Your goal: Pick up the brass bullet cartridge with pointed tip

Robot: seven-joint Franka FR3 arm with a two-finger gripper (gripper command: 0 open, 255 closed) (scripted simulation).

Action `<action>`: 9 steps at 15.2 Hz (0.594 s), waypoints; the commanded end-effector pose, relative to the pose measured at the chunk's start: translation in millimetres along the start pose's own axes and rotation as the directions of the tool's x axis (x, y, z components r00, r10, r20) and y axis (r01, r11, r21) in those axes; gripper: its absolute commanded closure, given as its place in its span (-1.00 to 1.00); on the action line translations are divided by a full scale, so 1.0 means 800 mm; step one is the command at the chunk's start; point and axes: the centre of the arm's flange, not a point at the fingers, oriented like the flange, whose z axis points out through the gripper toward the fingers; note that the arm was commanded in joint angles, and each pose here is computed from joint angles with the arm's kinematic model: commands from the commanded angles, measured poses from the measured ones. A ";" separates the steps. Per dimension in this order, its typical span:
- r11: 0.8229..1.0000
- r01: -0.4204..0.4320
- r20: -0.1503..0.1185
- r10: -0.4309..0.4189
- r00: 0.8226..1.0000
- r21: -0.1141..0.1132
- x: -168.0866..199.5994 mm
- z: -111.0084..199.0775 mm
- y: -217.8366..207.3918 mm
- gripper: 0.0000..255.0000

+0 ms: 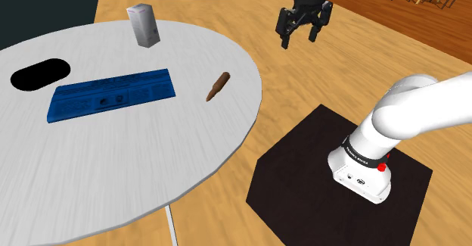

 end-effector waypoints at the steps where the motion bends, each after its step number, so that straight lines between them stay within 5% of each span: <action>1: 0.997 -0.078 0.004 0.078 0.997 0.004 -0.001 0.012 -0.029 -1.00; 5: 0.976 -0.220 0.012 0.219 0.976 0.009 0.004 0.037 -0.088 -1.00; 9: 0.934 -0.356 0.020 0.356 0.934 0.013 0.017 0.062 -0.147 -1.00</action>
